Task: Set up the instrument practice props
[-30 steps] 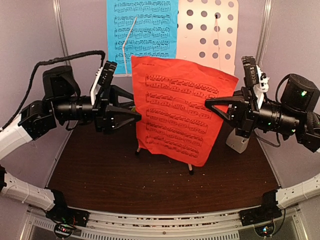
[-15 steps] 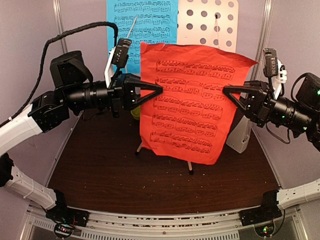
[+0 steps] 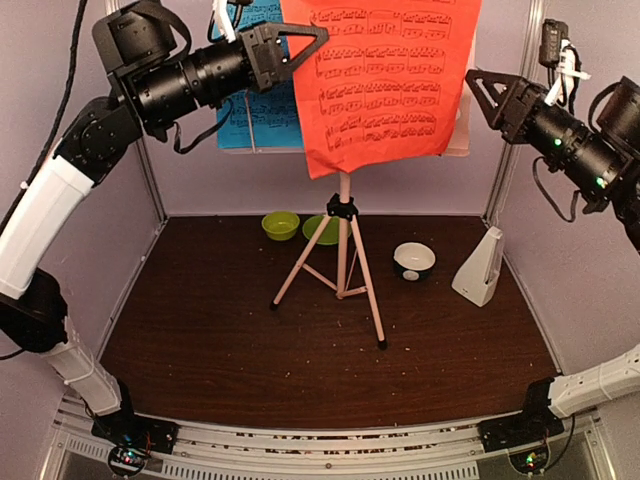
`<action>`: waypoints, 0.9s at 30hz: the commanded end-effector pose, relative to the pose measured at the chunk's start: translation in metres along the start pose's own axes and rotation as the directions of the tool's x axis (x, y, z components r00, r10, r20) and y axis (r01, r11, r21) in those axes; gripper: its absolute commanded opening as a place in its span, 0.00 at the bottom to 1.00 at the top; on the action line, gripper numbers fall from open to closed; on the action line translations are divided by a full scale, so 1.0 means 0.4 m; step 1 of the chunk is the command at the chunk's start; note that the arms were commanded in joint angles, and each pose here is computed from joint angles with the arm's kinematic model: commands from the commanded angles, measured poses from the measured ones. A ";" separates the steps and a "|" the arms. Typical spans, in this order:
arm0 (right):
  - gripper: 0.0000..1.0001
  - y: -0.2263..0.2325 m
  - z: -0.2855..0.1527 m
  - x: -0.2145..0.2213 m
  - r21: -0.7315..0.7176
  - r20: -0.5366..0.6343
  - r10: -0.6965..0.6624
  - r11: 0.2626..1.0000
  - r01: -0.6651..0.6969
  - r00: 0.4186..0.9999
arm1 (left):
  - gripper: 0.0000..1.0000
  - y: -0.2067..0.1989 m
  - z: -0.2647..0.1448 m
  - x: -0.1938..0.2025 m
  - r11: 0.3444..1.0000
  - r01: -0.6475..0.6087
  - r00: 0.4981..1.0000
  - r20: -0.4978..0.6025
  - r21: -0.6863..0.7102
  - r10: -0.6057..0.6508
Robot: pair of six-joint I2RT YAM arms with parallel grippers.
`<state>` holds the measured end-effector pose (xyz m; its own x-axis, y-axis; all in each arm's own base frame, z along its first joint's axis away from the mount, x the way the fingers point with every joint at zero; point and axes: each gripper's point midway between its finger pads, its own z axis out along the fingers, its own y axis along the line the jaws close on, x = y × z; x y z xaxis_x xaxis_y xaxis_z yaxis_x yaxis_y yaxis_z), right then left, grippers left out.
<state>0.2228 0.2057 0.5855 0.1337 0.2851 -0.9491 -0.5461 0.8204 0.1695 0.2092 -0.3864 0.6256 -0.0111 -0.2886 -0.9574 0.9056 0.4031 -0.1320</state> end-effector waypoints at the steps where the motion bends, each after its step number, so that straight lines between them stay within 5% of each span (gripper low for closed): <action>1: 0.43 -0.060 0.061 -0.031 0.161 -0.037 -0.030 0.986 0.035 0.999 | 0.00 0.106 0.012 -0.023 0.981 -0.034 0.999 -0.021 -0.193 0.030; 7: 0.46 -0.066 0.135 -0.015 0.175 -0.067 -0.003 0.985 0.015 0.998 | 0.00 0.206 -0.029 -0.077 0.950 -0.022 0.999 0.028 -0.311 0.032; 16: 0.51 -0.088 0.209 0.018 0.236 -0.090 0.049 0.971 -0.026 0.995 | 0.00 0.209 -0.034 -0.080 0.951 -0.088 0.996 0.008 -0.295 0.094; 23: 0.27 -0.080 0.235 0.037 0.224 -0.086 0.075 0.973 -0.054 0.993 | 0.00 0.229 -0.038 -0.085 0.934 -0.125 0.991 0.008 -0.334 0.136; 27: 0.03 -0.074 0.235 0.039 0.205 -0.070 0.071 0.977 -0.055 0.995 | 0.00 0.237 -0.032 -0.096 0.929 -0.133 0.988 0.029 -0.346 0.153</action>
<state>0.3234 0.2371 0.5812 0.0054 0.2672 -0.9636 -0.3533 0.9020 0.2481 0.2922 -0.3416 0.6224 0.0593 -0.2042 -0.9771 0.7168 0.6900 -0.1007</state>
